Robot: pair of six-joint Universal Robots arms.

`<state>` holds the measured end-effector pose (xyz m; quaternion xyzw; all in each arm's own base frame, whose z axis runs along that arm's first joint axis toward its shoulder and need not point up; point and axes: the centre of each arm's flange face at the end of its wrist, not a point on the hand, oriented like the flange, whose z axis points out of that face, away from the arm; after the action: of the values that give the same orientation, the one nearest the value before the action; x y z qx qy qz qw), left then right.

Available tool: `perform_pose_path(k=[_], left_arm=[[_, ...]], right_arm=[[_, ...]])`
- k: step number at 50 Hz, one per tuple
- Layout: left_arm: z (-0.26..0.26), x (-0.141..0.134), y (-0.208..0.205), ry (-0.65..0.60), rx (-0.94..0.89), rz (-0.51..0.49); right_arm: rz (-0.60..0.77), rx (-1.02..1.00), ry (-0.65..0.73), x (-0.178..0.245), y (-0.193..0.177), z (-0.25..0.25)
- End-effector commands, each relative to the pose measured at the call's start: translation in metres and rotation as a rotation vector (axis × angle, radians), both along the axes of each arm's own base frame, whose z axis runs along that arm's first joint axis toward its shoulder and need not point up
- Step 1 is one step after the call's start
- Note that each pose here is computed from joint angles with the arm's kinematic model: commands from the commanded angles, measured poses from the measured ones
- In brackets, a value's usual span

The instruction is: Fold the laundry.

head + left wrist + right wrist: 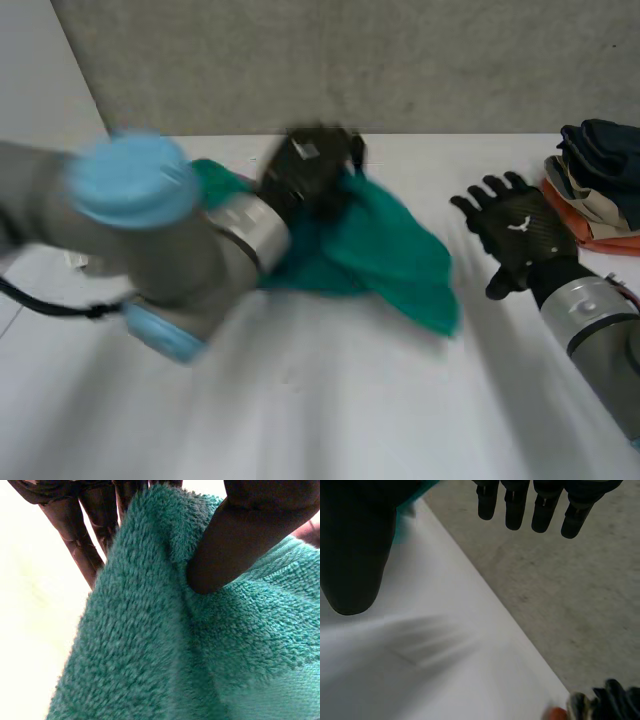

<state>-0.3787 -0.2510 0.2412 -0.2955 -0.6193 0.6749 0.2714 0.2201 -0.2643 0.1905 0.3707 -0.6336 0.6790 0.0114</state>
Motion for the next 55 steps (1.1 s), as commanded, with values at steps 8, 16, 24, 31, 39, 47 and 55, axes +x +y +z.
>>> perform_pose_path(k=[8, 16, 24, 31, 39, 47, 55], left_arm=[[0.003, -0.003, 0.037, -0.059, -0.001, 0.020], [0.005, 0.068, 0.005, -0.190, -0.053, 0.233], [-0.034, 0.129, -0.061, -0.392, -0.072, 0.385], [-0.085, 0.152, -0.095, -0.508, 0.001, 0.315], [-0.099, 0.158, -0.088, -0.534, 0.084, 0.305], [-0.104, 0.156, -0.083, -0.544, 0.102, 0.293], [-0.112, 0.160, -0.075, -0.561, 0.148, 0.279]], right_arm=[[-0.147, 0.076, -0.108, -0.024, -0.017, 0.011], [-0.103, 0.344, -0.093, -0.011, 0.014, 0.013], [0.008, 0.470, -0.112, 0.021, 0.049, 0.011], [0.136, 0.389, -0.090, 0.058, 0.060, -0.011], [0.132, 0.283, -0.005, 0.076, 0.059, -0.036], [0.125, 0.264, 0.009, 0.078, 0.057, -0.044], [0.121, 0.260, 0.008, 0.077, 0.055, -0.046]])
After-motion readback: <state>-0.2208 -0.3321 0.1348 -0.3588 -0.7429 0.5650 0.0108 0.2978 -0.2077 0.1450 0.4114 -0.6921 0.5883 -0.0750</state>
